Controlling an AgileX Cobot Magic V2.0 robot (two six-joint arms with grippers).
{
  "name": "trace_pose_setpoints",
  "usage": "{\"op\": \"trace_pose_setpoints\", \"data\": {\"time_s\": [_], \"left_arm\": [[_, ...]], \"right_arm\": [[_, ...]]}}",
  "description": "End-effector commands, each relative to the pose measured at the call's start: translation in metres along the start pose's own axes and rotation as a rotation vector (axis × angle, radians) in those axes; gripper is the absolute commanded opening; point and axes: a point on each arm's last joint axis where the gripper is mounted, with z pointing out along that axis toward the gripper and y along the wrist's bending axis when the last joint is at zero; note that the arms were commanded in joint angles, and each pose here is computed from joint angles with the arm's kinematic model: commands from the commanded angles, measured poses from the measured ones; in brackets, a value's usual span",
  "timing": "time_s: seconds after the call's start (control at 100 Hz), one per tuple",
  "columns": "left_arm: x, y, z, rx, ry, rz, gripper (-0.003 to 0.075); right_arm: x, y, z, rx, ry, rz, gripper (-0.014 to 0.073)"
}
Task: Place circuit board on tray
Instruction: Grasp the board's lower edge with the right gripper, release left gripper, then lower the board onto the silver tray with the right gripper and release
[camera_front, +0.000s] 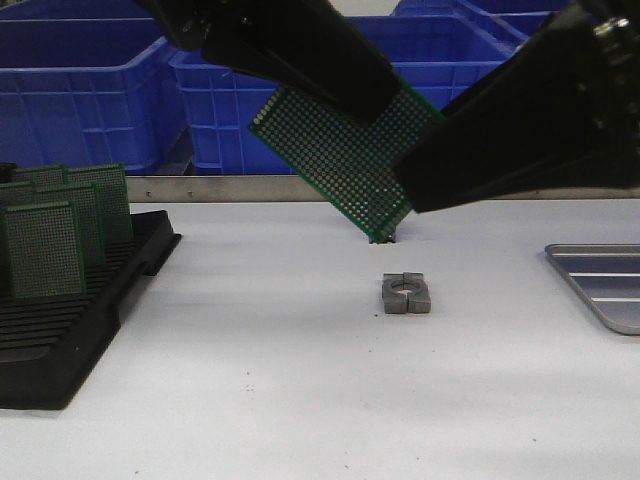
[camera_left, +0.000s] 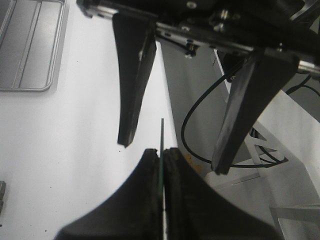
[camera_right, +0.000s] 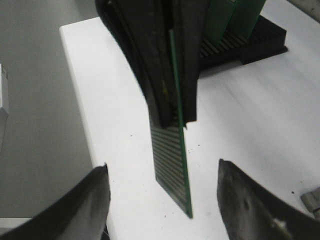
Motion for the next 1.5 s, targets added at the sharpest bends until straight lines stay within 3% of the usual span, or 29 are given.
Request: {"op": "trace_pose_setpoints", "data": {"time_s": [0.0,0.21,0.32,0.4,0.53,0.59,0.69,0.88,1.03,1.24,1.38,1.49], "left_arm": [[-0.022,-0.01,-0.01,0.001,-0.089,0.024,-0.002],[-0.022,-0.01,-0.01,-0.002,-0.089,0.024,-0.002],[-0.022,-0.01,-0.01,-0.004,-0.089,0.023,-0.0004],[-0.022,-0.01,-0.01,-0.004,-0.089,0.023,0.0066],[-0.022,-0.01,-0.01,-0.004,-0.089,0.022,0.0286],[-0.022,-0.008,-0.01,-0.02,-0.09,0.021,0.0393],[-0.023,-0.003,-0.01,-0.075,-0.095,0.018,0.0493],[-0.023,0.005,-0.011,-0.169,-0.101,0.015,0.0503],[-0.024,0.008,-0.011,-0.198,-0.104,0.014,0.0503],[-0.024,0.008,-0.012,-0.198,-0.106,0.013,0.0503],[-0.024,0.008,-0.012,-0.197,-0.114,0.009,0.0503],[-0.024,0.008,-0.012,-0.197,-0.114,0.009,0.0503]], "right_arm": [[-0.014,-0.003,0.002,-0.014,-0.055,0.011,0.0446],[-0.013,-0.004,0.005,-0.029,-0.051,0.03,0.0059],[-0.013,-0.002,0.005,-0.043,-0.054,0.031,-0.0076],[-0.013,-0.002,0.005,-0.044,-0.054,0.031,-0.0068],[-0.013,-0.002,0.005,-0.053,-0.053,0.045,-0.0068],[-0.012,-0.001,0.005,-0.061,-0.046,0.082,-0.0068],[-0.009,0.001,0.005,-0.076,-0.002,0.186,-0.0068],[0.008,-0.01,0.001,0.002,0.144,0.51,-0.0068],[0.025,-0.037,-0.012,0.166,0.193,0.712,-0.0068],[0.04,-0.082,-0.045,0.493,0.068,0.805,-0.0068],[0.048,-0.107,-0.07,0.744,-0.021,0.816,-0.0068],[0.052,-0.119,-0.082,0.878,-0.06,0.81,-0.0068]]}}
